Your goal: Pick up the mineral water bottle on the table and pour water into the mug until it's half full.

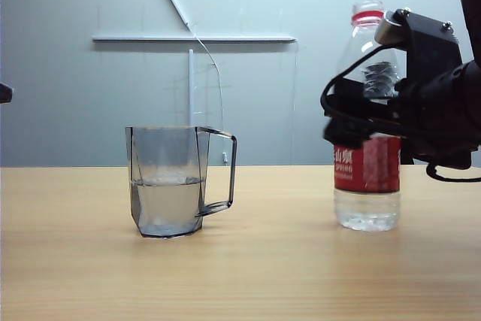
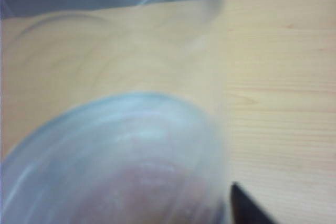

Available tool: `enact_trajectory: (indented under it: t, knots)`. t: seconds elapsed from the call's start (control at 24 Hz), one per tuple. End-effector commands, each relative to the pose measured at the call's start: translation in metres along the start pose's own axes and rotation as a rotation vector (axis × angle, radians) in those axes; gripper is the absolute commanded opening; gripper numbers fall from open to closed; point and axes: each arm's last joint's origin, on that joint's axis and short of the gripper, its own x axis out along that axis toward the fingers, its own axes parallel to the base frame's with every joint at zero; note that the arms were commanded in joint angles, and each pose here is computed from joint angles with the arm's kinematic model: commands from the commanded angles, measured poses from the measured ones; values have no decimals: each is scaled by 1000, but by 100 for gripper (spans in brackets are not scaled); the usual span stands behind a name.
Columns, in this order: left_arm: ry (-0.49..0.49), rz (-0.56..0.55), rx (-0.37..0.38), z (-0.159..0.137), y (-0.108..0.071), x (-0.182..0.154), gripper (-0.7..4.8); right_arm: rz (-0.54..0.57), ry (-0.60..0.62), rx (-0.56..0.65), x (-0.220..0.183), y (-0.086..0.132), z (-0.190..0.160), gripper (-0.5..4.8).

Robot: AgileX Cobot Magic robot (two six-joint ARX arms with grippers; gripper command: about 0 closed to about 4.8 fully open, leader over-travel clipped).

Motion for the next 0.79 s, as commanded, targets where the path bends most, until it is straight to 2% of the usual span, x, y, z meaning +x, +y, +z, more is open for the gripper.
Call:
enact_trajectory:
  t: [0.04,0.67,0.79]
  knots:
    - [-10,0,-3,1,0,0,-2,19,-42,5,0,2,5,470]
    - [-11,1,-3,2,0,0,-2,49,-112,31,-39,-14,-11,479]
    - [-11,1,-3,2,0,0,-2,115,-93,27,-52,-15,-15,479]
